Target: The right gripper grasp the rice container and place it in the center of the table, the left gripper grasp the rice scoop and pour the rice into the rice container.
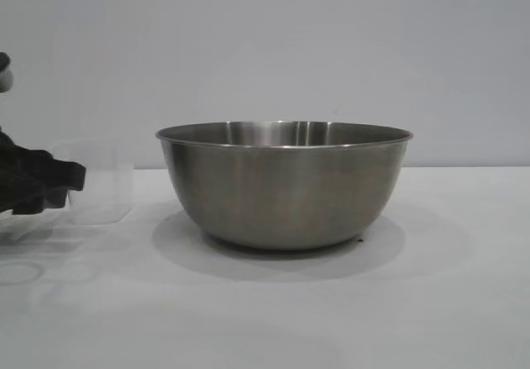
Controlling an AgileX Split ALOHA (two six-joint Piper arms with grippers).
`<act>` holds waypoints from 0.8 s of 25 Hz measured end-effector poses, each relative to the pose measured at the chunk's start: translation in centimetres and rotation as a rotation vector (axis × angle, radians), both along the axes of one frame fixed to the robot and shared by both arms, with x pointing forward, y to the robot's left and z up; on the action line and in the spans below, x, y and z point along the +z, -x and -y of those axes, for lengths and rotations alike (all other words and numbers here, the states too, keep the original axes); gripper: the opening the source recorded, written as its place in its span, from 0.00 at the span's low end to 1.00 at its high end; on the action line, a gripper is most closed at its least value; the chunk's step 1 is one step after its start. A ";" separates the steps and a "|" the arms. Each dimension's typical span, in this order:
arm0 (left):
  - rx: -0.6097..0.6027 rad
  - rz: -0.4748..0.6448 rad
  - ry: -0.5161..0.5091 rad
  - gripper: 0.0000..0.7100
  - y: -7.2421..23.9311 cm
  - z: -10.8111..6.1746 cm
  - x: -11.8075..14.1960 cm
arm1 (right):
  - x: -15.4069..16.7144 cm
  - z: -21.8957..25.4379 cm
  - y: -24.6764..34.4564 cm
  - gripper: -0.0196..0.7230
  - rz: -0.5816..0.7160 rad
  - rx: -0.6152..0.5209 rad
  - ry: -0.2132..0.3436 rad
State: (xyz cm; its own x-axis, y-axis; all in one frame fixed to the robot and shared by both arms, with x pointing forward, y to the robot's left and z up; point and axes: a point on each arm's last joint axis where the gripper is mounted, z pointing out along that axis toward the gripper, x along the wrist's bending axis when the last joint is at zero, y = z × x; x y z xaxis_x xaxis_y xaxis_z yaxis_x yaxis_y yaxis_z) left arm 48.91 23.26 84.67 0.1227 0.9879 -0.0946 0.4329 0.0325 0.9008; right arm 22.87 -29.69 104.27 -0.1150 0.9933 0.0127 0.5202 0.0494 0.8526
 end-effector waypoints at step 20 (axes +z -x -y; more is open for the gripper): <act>-0.197 -0.052 0.038 0.47 5.1 0.2 6.1 | 0.0 0.0 0.0 0.76 0.000 0.000 0.000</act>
